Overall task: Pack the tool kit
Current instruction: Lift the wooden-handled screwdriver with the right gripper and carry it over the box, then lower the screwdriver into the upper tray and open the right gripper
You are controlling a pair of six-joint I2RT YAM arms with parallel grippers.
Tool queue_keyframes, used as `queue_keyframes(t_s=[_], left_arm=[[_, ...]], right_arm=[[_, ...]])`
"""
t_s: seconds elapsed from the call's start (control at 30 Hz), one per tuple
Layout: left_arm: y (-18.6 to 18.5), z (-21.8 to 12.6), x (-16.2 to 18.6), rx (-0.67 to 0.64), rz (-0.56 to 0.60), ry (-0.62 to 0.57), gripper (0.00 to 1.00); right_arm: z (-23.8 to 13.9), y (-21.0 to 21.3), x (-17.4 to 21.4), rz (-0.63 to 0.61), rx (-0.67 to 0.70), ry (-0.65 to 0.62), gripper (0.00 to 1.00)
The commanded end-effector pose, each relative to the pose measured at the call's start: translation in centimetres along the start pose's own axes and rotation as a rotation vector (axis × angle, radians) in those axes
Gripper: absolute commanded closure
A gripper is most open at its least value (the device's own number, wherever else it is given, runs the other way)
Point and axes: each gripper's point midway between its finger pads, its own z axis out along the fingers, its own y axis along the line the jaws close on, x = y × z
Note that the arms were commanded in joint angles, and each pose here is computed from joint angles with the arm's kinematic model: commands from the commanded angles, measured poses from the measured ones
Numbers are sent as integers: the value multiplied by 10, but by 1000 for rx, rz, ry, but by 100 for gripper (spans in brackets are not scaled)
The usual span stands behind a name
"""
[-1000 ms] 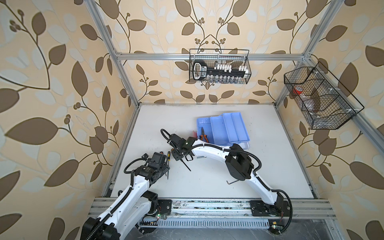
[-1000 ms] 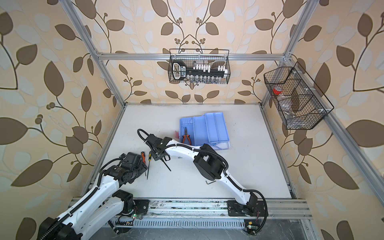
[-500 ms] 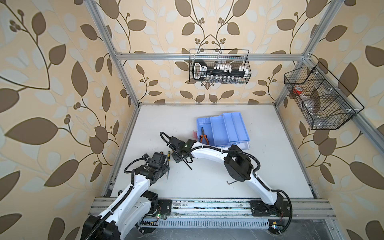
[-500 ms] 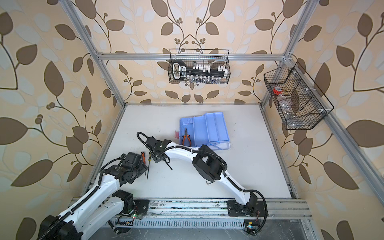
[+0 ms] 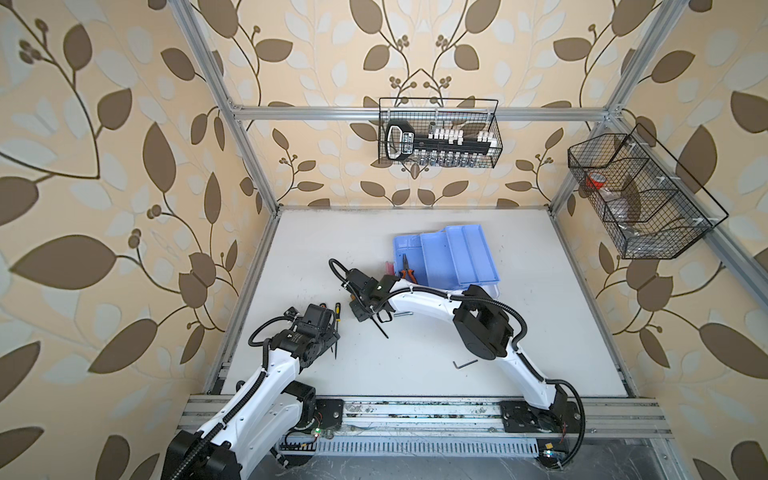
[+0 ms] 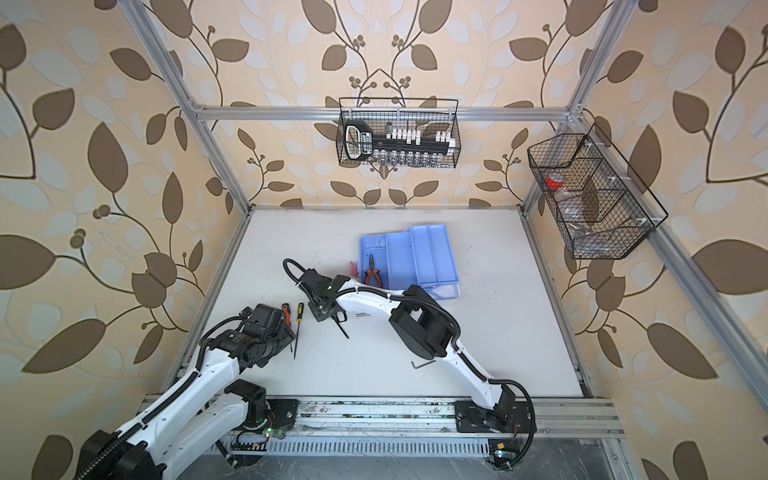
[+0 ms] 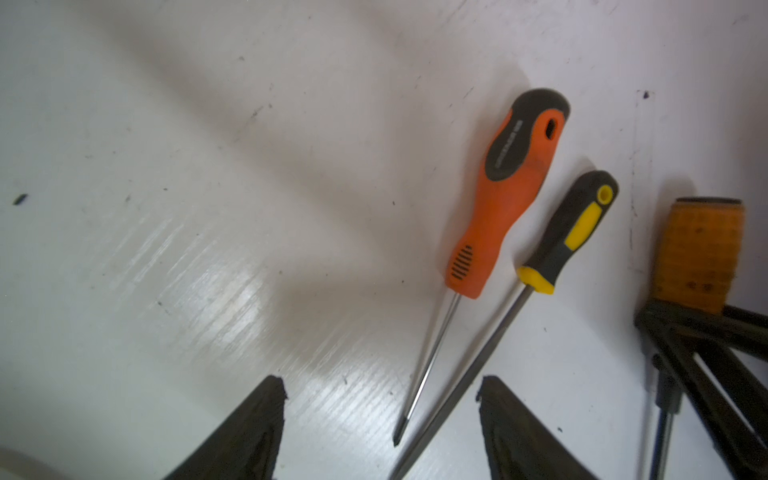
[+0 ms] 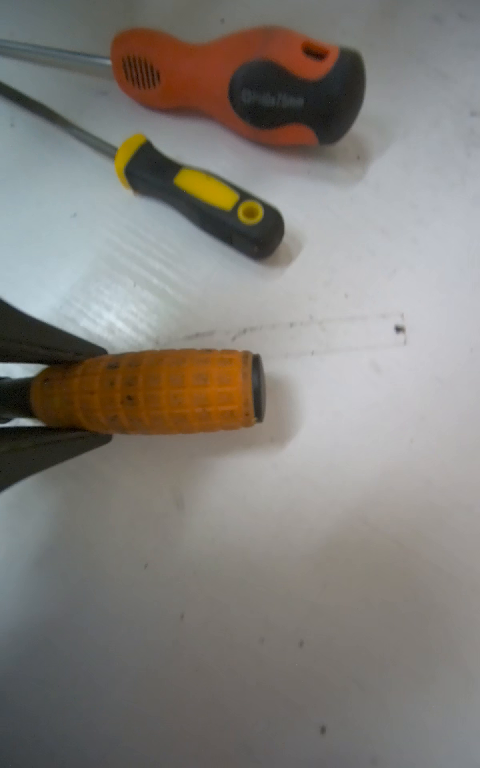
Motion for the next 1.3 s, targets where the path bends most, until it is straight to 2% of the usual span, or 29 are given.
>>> queue_keyframes(t_s=[0.0,0.1,0.27,0.47,0.6,0.77,1.03,1.17,1.27], left_arm=[[1,-1,-1,3,-3,-2,24],[-1,-2,-2,8,-2,-2,21],[-6,-4,-5,21,5,-7,1],[-12,-4,-6,43,17,-6,1],[-12,0,-4,29,20,8,1],[-12,2,-3,24,19,14,1],[-12,3,-4,20,19,11,1],[-11,4,-4,12,20,12,1],[-10,4,-5,10,19,9,1]], right_arm=[[-50,-25,-28,66,-12,-53,98],[-84,-52,-47,117,17,-109,99],[-127,-113,-62,235,78,-186,100],[-145,-177,-58,365,107,-225,100],[-139,-213,-50,416,172,-204,100],[-127,-241,-39,419,288,-171,100],[-102,-260,-33,442,318,-141,98],[-91,-267,-29,446,335,-113,93],[-88,-270,-25,447,348,-103,85]])
